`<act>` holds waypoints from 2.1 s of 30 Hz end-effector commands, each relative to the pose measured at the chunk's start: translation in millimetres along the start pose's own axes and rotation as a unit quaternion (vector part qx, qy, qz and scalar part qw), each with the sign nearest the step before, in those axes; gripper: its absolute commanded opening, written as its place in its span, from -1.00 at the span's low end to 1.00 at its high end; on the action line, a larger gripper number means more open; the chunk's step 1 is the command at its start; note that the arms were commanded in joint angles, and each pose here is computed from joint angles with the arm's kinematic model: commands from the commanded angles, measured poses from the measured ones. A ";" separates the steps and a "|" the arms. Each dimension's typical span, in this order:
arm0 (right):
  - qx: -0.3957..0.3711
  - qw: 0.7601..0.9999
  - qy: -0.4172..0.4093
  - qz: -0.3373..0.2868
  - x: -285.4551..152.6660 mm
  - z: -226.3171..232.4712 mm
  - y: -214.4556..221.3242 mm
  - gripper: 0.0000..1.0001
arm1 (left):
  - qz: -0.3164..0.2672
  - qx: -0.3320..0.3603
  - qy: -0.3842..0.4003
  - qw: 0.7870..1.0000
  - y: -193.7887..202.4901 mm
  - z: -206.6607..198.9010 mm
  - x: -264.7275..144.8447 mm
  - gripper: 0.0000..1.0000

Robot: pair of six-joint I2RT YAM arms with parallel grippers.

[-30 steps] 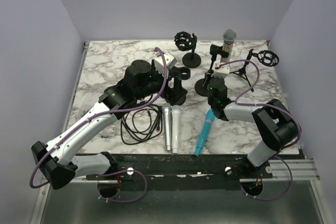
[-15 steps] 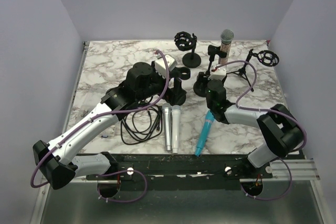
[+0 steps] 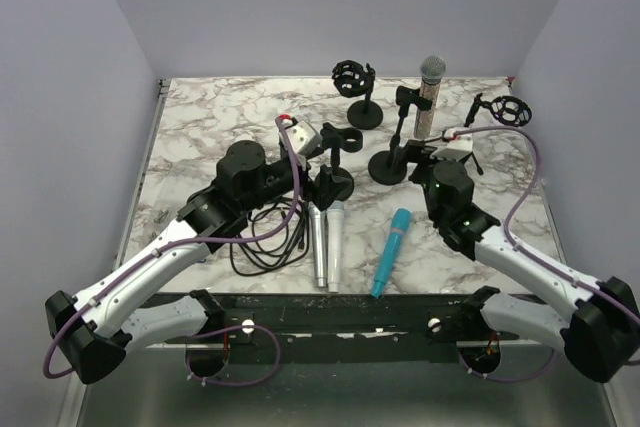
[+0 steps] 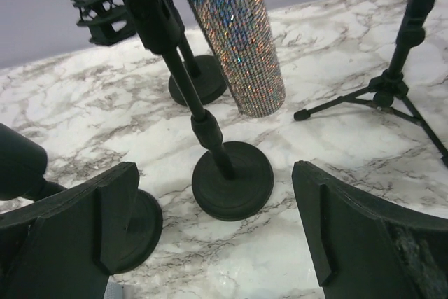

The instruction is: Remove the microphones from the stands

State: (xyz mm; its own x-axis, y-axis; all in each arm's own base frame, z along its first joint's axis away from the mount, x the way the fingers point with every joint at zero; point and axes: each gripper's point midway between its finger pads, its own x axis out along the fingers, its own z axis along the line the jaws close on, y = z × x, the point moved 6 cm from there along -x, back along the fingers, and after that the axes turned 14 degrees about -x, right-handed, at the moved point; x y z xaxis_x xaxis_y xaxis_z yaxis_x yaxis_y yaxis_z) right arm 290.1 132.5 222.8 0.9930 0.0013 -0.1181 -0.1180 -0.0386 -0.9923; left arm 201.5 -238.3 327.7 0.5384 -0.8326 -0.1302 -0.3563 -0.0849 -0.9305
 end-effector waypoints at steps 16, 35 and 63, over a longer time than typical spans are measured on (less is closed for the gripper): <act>-0.064 0.997 -0.023 0.045 16.8 12.7 -155.9 1.00 | -0.089 -0.026 0.120 0.988 -37.9 -44.0 -19.9 0.91; -0.099 0.994 -0.006 0.042 44.3 -18.4 -183.3 1.00 | -0.111 0.014 0.029 0.993 -64.4 -17.6 26.1 0.95; -0.175 0.984 -0.023 0.011 67.7 -12.0 -160.6 -0.26 | -0.013 0.102 0.173 0.979 -83.6 41.1 145.3 0.92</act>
State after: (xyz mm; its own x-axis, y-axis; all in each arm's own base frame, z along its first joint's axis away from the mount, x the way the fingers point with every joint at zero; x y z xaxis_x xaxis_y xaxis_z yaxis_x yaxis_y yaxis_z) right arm 379.2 127.2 370.8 0.9833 0.0127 -0.1815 -0.1640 -0.3705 -0.9142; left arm 330.4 -318.8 368.3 0.3635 -0.9314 -0.0192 -0.1864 -0.0525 -0.9811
